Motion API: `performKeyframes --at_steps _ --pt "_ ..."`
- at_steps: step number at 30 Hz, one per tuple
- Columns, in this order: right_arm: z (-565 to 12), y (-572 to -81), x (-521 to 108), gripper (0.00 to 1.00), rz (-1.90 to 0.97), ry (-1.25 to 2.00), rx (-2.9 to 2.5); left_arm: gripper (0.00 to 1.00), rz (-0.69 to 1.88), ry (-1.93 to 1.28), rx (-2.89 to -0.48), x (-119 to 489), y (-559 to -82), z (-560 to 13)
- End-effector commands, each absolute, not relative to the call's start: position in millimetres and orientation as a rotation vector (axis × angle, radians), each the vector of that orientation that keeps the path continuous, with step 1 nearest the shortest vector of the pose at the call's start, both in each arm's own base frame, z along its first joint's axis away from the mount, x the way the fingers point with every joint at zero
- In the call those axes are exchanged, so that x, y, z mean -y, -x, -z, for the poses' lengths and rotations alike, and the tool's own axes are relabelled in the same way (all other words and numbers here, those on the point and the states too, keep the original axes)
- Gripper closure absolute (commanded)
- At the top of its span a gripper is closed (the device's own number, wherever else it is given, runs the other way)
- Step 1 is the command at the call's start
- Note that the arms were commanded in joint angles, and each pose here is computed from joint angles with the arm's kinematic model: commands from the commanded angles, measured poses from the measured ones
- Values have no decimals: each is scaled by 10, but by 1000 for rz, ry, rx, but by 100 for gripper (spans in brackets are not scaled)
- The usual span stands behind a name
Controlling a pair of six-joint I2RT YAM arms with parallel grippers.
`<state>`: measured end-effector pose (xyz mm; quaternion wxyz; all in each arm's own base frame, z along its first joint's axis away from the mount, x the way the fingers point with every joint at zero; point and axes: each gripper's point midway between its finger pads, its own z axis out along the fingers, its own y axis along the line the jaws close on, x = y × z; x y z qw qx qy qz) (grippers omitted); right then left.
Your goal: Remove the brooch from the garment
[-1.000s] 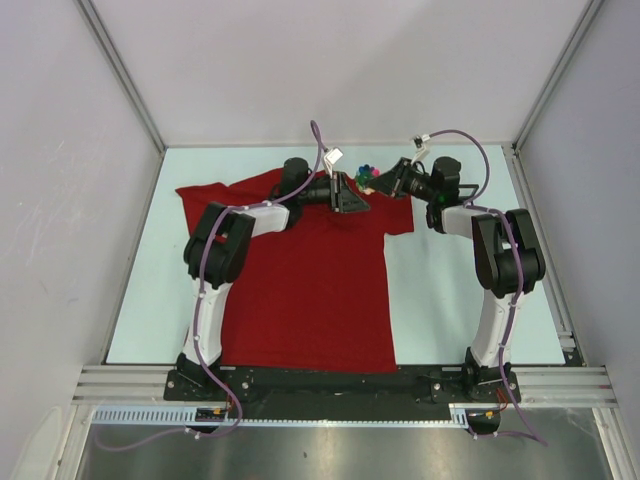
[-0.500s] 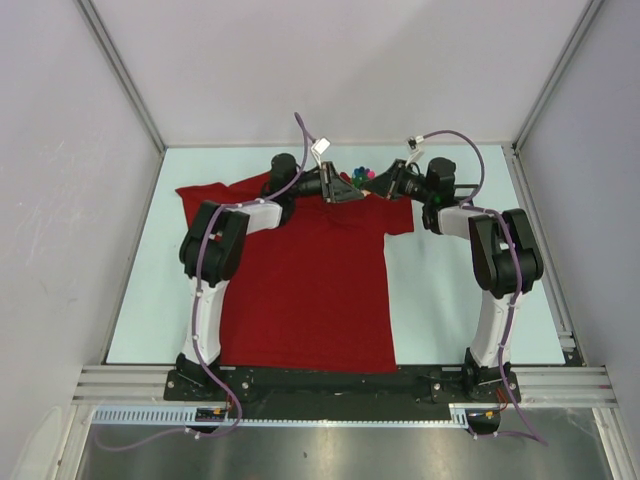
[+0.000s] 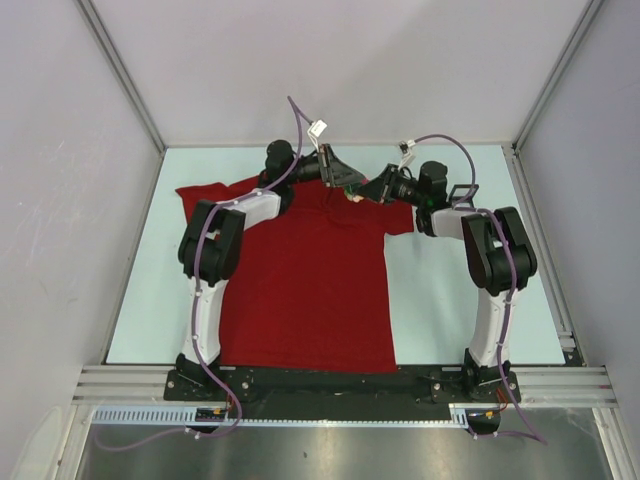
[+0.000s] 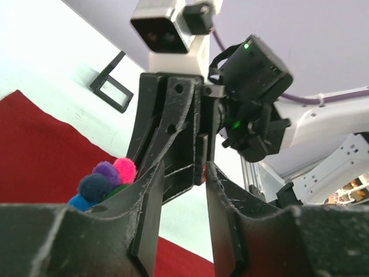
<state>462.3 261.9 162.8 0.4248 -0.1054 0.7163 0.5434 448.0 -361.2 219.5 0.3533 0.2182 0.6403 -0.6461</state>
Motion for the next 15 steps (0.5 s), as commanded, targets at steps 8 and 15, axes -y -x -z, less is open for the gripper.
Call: performKeyframes --at_steps 8,15 --pt "-1664 -4636 -2614 100 -1534 187 -1726 53 1582 -552 -1542 3092 -4376 -2850" --pt "-1700 -4633 -2618 100 -1573 166 -1703 36 1579 -506 -1636 2980 -4399 -2324"
